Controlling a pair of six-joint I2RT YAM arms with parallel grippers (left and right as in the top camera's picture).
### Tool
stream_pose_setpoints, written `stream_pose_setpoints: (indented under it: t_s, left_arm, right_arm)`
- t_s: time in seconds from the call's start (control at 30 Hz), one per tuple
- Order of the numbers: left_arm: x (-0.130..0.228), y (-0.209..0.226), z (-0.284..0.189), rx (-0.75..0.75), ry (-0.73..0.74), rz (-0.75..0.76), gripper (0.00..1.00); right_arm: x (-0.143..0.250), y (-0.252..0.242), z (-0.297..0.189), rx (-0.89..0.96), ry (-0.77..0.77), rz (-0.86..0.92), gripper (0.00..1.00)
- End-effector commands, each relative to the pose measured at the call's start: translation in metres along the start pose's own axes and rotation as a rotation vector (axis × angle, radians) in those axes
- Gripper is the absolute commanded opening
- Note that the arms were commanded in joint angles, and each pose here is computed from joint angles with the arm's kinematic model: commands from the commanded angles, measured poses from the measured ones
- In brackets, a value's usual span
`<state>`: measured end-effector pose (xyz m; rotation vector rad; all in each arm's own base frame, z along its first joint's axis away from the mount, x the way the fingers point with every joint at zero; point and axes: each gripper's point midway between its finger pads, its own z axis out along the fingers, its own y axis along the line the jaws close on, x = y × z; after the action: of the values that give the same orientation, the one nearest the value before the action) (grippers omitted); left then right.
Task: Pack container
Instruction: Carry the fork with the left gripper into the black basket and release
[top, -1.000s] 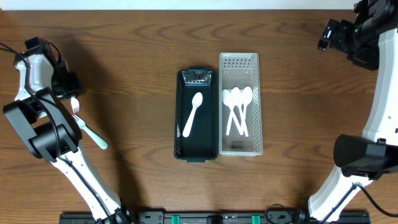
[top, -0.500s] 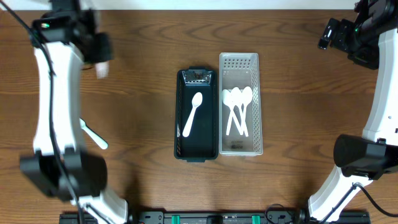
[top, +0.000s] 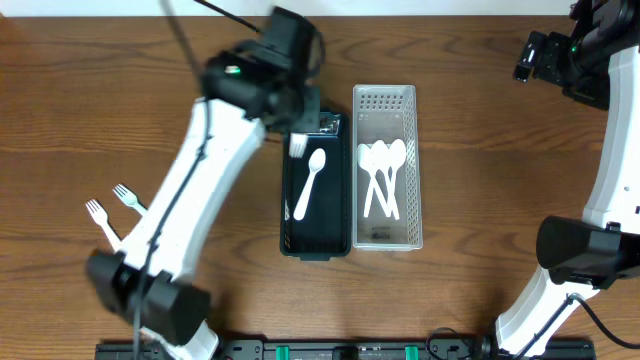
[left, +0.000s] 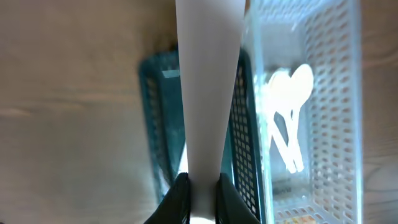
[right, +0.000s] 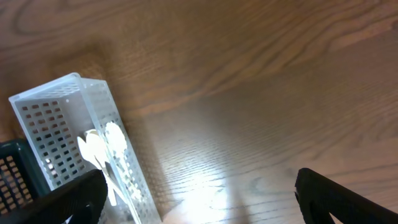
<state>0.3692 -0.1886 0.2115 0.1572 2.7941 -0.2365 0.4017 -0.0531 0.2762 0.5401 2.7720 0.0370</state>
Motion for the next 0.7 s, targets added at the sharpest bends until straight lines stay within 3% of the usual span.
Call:
stream_pose_setpoints:
  t_s: [0.0,0.27,0.53,0.57,0.63,0.67]
  left_arm:
    - [0.022,-0.006,0.04,-0.037,0.124,-0.081,0.06]
    - [0.061,-0.018,0.111,-0.097,0.333,-0.072,0.06]
    - [0.074,-0.009,0.134,-0.138,0.412,-0.073,0.08]
    - [0.074,-0.008,0.134,-0.14,0.409,-0.065,0.17]
    - [0.073,-0.006,0.134,-0.141,0.408,-0.044,0.47]
    - [0.073,-0.005,0.134,-0.14,0.41,-0.033,0.51]
  right_arm:
    - [-0.002,-0.003,-0.001,0.012,-0.011,-0.038,0.99]
    - [-0.002,-0.005,-0.001,0.019,-0.008,-0.047,0.99]
    - [0.0,-0.005,-0.001,0.021,-0.001,-0.054,0.99]
    - [0.0,-0.006,-0.001,0.021,-0.001,-0.054,0.99]
    - [0.0,-0.006,-0.001,0.022,-0.001,-0.052,0.99]
    - [0.0,-0.007,-0.001,0.022,-0.001,-0.05,0.99]
